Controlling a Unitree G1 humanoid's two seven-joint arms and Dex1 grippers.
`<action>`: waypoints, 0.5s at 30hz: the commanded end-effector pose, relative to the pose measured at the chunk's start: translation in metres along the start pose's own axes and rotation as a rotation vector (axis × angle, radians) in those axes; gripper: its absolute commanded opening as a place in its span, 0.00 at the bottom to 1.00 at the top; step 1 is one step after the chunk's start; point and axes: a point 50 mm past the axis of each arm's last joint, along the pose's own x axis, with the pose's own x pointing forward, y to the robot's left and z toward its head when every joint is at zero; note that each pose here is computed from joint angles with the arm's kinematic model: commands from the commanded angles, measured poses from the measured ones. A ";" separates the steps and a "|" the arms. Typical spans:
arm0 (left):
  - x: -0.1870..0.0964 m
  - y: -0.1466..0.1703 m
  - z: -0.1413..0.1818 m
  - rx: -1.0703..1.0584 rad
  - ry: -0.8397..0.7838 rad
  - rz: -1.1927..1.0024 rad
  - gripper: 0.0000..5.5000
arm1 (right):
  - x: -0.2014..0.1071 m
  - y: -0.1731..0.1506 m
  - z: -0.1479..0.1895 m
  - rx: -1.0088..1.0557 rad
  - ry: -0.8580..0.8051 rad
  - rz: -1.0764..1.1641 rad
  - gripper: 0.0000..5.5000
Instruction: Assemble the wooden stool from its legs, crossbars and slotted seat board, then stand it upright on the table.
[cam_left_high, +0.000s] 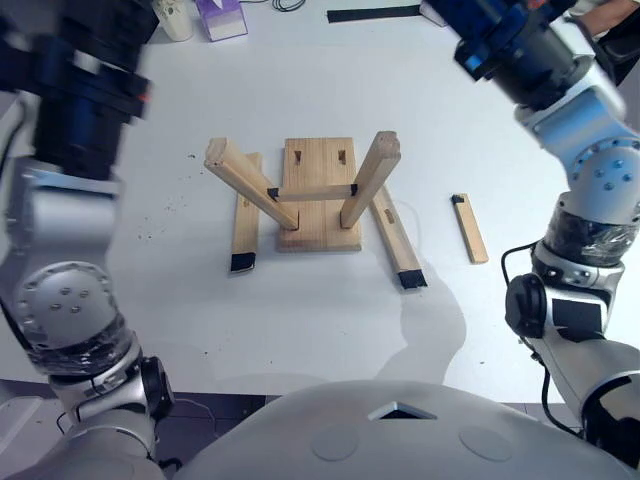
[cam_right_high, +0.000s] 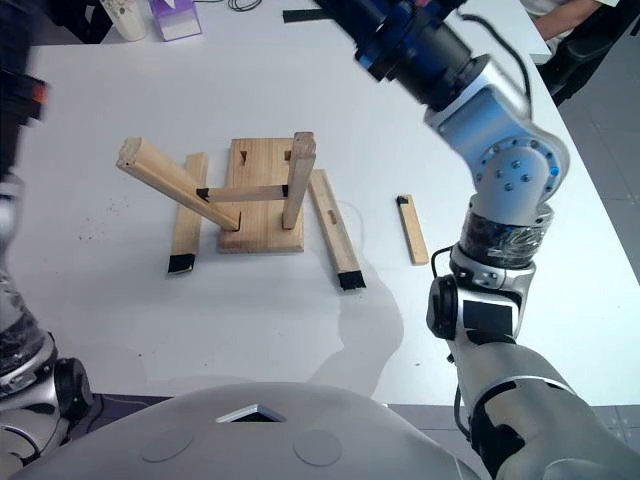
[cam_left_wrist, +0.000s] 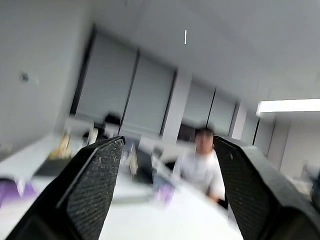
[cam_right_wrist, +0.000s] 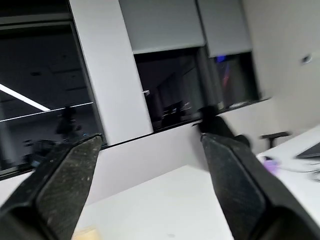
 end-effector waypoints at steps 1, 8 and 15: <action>-0.024 0.042 -0.030 0.038 0.164 0.223 0.60 | -0.018 -0.030 -0.028 -0.135 0.138 -0.210 0.66; -0.129 0.082 -0.104 0.038 0.571 0.361 0.51 | -0.035 -0.023 -0.088 -0.228 0.401 -0.007 0.48; -0.153 0.045 -0.115 -0.008 0.890 -0.118 0.31 | -0.045 -0.027 -0.126 -0.202 0.584 0.164 0.29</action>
